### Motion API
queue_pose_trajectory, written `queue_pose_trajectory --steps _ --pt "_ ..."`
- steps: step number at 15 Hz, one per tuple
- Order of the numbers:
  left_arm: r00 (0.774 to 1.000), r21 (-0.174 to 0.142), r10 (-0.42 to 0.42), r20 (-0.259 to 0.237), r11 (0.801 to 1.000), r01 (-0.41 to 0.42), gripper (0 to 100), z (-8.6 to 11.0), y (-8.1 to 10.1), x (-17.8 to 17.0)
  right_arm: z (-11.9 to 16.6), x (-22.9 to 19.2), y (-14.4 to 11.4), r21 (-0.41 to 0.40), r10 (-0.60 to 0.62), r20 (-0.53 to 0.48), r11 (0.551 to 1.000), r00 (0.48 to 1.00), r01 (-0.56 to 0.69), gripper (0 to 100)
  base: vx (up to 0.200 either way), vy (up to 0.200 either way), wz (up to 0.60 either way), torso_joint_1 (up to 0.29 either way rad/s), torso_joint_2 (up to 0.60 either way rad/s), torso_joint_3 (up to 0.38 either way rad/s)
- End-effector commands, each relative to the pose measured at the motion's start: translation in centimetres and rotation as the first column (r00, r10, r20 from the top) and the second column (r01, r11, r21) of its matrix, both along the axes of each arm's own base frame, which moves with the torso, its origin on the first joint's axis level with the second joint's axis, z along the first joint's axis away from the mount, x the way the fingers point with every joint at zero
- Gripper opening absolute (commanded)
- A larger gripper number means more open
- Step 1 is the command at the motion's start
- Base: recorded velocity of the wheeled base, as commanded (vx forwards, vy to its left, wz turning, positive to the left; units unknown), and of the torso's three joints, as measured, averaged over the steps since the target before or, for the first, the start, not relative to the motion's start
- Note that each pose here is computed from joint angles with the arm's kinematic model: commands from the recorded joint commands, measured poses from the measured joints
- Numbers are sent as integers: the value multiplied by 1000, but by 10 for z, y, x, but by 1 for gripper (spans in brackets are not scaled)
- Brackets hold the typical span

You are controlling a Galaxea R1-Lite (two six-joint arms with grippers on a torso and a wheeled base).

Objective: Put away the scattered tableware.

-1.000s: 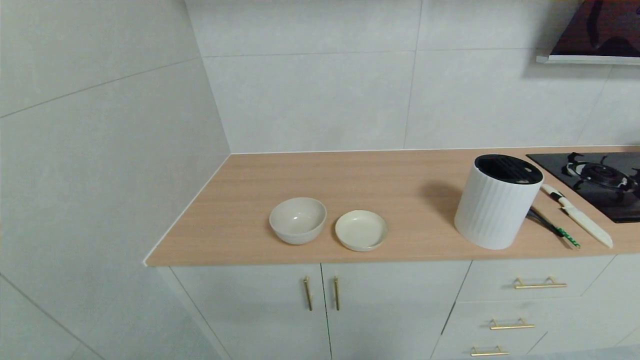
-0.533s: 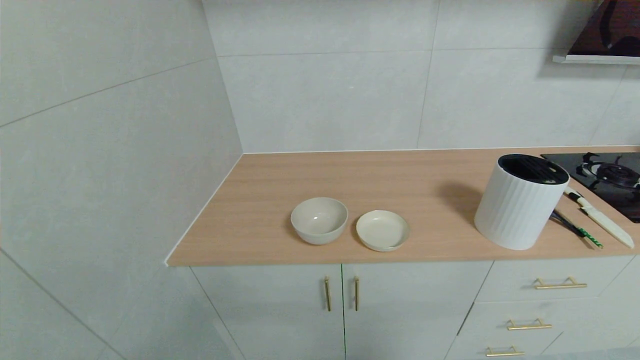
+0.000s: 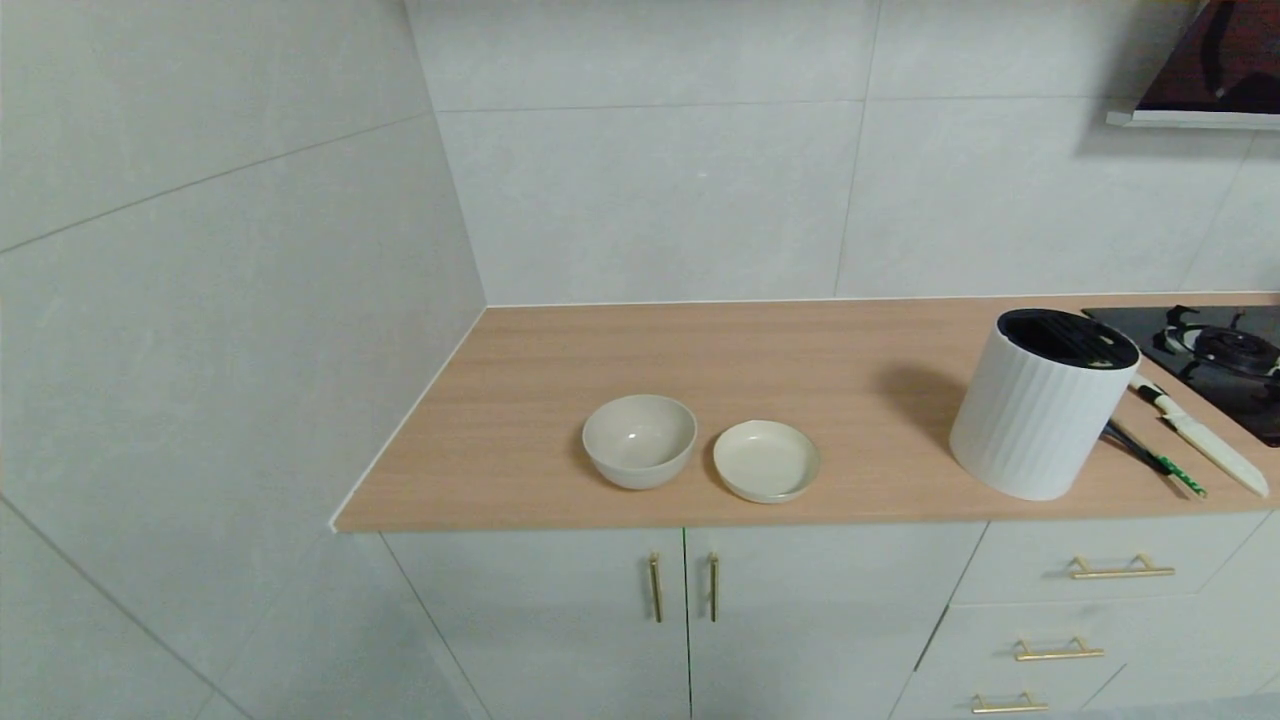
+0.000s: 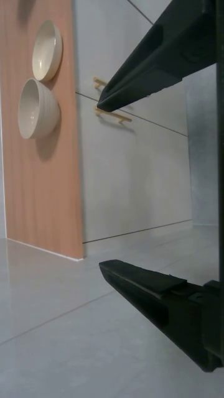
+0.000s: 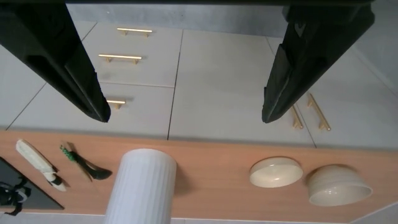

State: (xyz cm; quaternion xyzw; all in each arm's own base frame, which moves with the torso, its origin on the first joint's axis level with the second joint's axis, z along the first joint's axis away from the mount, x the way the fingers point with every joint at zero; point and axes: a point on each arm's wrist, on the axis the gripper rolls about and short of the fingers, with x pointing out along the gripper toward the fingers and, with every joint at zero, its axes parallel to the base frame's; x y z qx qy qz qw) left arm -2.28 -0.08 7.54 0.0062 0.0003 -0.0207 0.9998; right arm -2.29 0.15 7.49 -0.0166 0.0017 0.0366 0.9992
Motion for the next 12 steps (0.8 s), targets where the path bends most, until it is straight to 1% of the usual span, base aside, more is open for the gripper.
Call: queue_pose_trajectory --steps 1,3,6,12 --pt "1000 0 -1 -1 1000 1 100 0 0 0 0 0 0 0 2 -1 1000 1000 -2 100 0 0 0 0 0 0" --pt "1000 0 0 -1 1000 0 100 0 0 0 0 0 0 0 0 -1 1000 1000 0 100 0 0 0 -85 173 90" --pt "1000 0 0 -1 1000 0 100 0 0 0 0 0 0 0 0 -1 1000 1000 0 100 0 0 0 -172 369 188" --pt "1000 0 0 1 1000 0 100 0 0 0 0 0 0 0 0 0 1000 1000 0 100 0 0 0 -245 532 283"
